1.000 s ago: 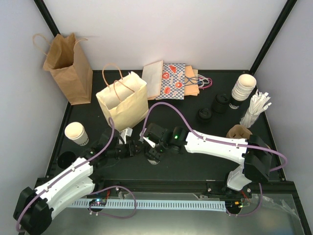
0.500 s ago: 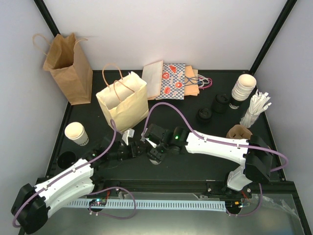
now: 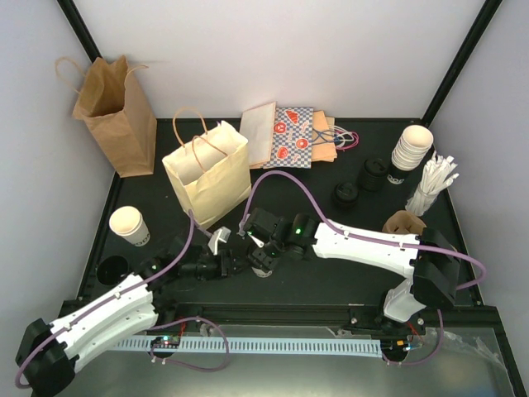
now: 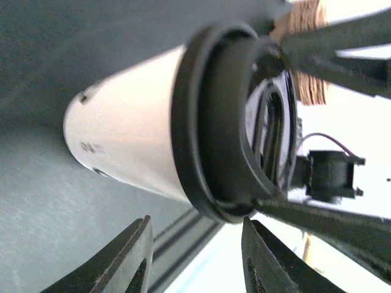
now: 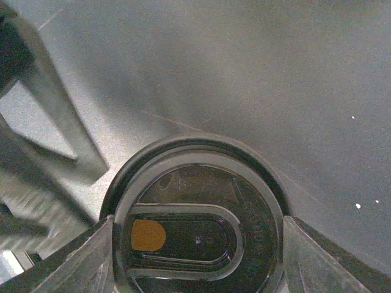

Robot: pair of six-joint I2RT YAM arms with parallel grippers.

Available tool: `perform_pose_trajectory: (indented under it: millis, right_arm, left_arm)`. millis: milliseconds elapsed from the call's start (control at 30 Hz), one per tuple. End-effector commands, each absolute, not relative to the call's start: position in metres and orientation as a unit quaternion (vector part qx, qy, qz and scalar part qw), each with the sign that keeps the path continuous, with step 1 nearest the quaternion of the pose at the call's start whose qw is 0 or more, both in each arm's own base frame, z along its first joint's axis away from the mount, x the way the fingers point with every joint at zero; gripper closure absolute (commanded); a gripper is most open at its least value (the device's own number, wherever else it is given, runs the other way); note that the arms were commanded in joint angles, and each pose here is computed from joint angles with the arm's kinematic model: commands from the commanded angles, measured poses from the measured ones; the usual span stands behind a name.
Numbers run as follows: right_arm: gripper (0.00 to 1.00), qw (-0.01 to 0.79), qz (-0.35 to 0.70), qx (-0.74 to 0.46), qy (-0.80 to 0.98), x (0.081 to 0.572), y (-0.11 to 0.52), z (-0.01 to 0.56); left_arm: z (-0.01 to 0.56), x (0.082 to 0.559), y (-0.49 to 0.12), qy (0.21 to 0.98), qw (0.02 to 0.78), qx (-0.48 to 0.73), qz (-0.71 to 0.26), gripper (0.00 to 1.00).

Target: Pack the takeout coffee

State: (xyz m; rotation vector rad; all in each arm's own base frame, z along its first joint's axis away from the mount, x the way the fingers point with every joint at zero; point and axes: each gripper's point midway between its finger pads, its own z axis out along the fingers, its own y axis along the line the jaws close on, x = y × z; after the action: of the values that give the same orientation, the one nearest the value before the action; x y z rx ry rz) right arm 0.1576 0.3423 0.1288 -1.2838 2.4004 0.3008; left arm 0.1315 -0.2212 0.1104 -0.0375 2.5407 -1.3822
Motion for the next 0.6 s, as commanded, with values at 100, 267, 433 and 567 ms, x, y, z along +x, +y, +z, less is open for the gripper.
perform_pose_trajectory:
  millis: [100,267,433,567]
  right_arm:
    - [0.32,0.106,0.044,-0.457,0.882,0.144,0.305,0.071]
    - [0.32,0.102,0.047,-0.461,0.88,0.142,0.304,0.071]
    - [0.32,0.102,0.051,-0.468,0.876,0.139,0.302,0.072]
    - [0.32,0.101,0.05,-0.472,0.875,0.138,0.3,0.072]
  left_arm:
    - [0.109,0.11,-0.231,0.859,0.066,0.002,-0.508,0.58]
    - [0.11,0.119,-0.231,0.861,0.086,-0.003,-0.501,0.58]
    - [0.118,0.125,-0.23,0.852,0.111,-0.011,-0.512,0.58]
    - [0.125,0.129,-0.23,0.844,0.124,-0.019,-0.521,0.57]
